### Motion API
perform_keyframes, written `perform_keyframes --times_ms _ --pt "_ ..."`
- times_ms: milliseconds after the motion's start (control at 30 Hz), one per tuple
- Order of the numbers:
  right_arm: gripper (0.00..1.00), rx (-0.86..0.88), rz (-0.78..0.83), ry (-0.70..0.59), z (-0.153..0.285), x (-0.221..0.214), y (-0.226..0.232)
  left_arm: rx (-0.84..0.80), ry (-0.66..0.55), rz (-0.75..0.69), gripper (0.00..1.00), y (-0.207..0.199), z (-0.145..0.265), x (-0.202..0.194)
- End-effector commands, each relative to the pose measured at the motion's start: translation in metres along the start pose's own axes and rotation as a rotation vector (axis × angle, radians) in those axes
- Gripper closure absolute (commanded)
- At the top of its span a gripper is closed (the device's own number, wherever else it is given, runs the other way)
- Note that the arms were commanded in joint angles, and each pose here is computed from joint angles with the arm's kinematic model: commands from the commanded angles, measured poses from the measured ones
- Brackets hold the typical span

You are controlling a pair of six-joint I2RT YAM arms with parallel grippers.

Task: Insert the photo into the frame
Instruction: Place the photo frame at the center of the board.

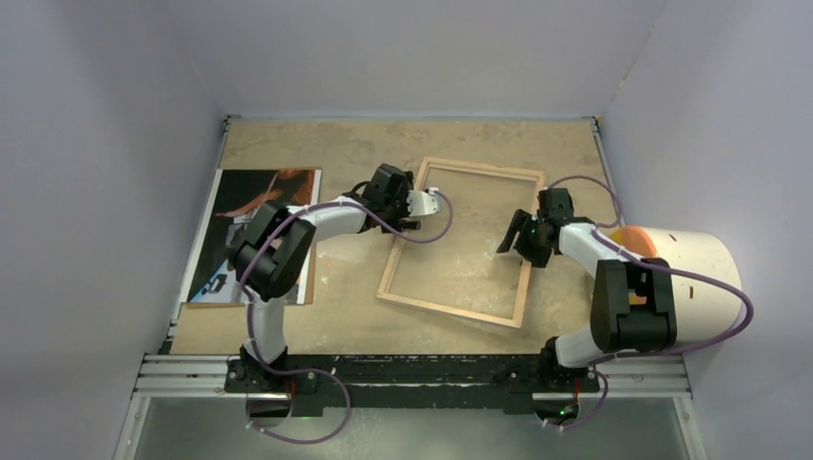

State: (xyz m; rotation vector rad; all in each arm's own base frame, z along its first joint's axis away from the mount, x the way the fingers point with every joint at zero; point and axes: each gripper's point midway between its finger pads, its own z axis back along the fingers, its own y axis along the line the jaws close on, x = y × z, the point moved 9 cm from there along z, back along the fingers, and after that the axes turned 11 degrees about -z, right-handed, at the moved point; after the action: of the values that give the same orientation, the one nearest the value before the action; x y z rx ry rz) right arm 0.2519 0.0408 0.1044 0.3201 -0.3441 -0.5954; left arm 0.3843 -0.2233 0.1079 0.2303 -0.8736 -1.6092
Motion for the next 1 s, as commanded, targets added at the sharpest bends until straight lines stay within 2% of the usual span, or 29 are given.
perform_keyframes --times_ms 0,100,133,400,533,600,667,767,867,900,967 --pt "0.21 -0.065 0.006 -0.044 0.004 0.004 -0.004 -0.241 0.005 0.007 0.04 -0.054 0.0 -0.002" --pt "0.04 -0.089 0.017 -0.084 0.005 0.01 -0.005 -0.259 0.006 0.004 0.04 -0.057 0.003 -0.003" --pt "0.02 -0.096 0.018 -0.096 0.006 0.012 -0.004 -0.265 0.007 0.002 0.04 -0.057 0.004 -0.003" --pt "0.01 -0.102 0.031 -0.109 0.006 0.018 -0.001 -0.35 -0.017 -0.004 0.04 -0.071 0.024 -0.006" --pt "0.01 -0.141 0.023 -0.221 0.027 0.035 0.007 -0.358 -0.047 0.009 0.03 -0.06 0.039 0.0" --pt "0.01 -0.127 0.008 -0.303 0.044 0.043 0.015 -0.331 -0.063 0.053 0.01 -0.038 0.046 0.001" --pt "0.01 -0.011 0.007 -0.376 0.064 0.051 0.034 -0.277 -0.071 0.125 0.0 -0.006 0.052 -0.002" --pt "0.01 0.308 -0.02 -0.456 0.091 0.061 0.072 -0.125 -0.064 0.229 0.0 0.057 0.061 -0.021" --pt "0.01 0.631 -0.053 -0.415 0.105 0.075 0.118 0.068 0.011 0.296 0.0 0.112 0.062 -0.05" --pt "0.01 0.677 -0.06 -0.388 0.104 0.08 0.135 0.112 0.039 0.326 0.0 0.127 0.06 -0.061" --pt "0.01 0.572 0.032 -0.384 0.093 0.084 0.181 0.16 0.081 0.404 0.0 0.153 0.054 -0.09"
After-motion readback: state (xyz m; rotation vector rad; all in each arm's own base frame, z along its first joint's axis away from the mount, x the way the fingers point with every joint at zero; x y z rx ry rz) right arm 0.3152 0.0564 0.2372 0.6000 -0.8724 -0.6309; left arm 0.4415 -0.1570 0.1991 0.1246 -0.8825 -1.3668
